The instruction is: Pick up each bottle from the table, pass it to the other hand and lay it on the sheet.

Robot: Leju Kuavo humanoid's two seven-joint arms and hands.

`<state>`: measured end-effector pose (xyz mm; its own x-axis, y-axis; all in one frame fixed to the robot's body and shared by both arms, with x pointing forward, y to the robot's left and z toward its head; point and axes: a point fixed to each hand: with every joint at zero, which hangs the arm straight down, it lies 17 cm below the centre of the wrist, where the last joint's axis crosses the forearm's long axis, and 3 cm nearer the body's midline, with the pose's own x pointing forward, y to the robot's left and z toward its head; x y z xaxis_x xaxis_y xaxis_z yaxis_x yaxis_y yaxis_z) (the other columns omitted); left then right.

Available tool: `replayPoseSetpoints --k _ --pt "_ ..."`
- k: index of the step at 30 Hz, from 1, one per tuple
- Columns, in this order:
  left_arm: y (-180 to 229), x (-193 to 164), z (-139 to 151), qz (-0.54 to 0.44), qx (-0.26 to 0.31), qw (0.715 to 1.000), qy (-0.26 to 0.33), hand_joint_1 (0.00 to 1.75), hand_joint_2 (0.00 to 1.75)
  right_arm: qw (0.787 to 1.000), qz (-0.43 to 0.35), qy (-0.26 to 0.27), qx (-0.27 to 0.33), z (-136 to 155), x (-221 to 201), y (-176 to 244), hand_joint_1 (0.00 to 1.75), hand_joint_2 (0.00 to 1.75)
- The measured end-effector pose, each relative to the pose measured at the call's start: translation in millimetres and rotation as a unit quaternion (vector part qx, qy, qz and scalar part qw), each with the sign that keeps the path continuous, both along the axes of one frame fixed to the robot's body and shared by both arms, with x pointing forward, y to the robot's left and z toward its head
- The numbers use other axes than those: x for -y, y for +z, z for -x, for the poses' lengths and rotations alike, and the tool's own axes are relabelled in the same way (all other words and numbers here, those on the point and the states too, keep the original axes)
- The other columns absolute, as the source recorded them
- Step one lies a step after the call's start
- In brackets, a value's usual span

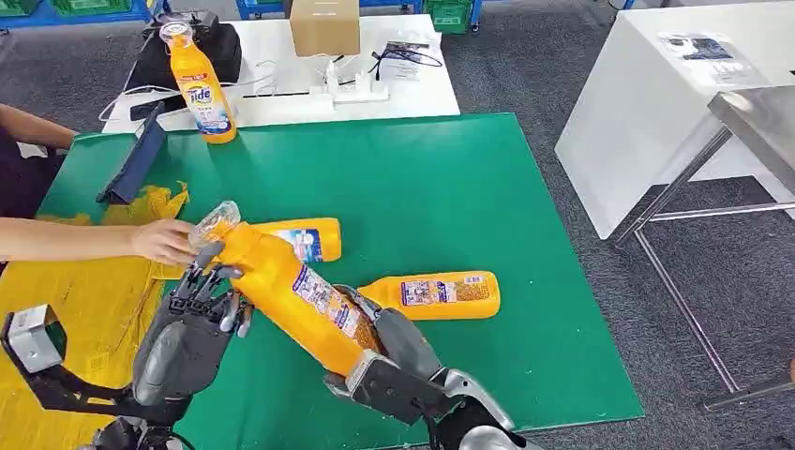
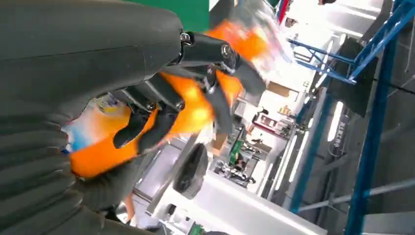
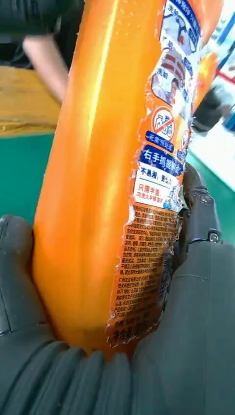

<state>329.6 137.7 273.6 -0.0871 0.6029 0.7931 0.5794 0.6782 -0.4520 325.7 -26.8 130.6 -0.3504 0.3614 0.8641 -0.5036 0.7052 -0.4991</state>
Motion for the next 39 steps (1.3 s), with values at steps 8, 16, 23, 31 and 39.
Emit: replayPoseSetpoints --k 8,16,23,31,39 --pt "-11 -4 -1 -0.014 -0.013 1.000 0.019 0.00 1.75 0.994 -0.067 -0.042 0.078 10 14 50 1.75 1.75" --pt "-11 -8 -1 -0.010 -0.014 0.999 0.029 0.00 1.75 0.975 -0.142 -0.089 0.146 23 42 99 1.75 1.75" --pt "-9 -11 2 -0.007 -0.013 0.999 0.036 0.00 1.75 0.960 -0.179 -0.129 0.173 28 67 121 1.75 1.75" --pt "-9 -20 7 0.002 -0.012 0.998 0.055 0.00 1.75 0.927 -0.243 -0.222 0.178 30 122 136 1.75 1.75" --pt "-11 -28 19 0.007 -0.014 0.998 0.067 0.00 1.75 0.886 -0.285 -0.303 0.204 42 199 159 1.75 1.75"
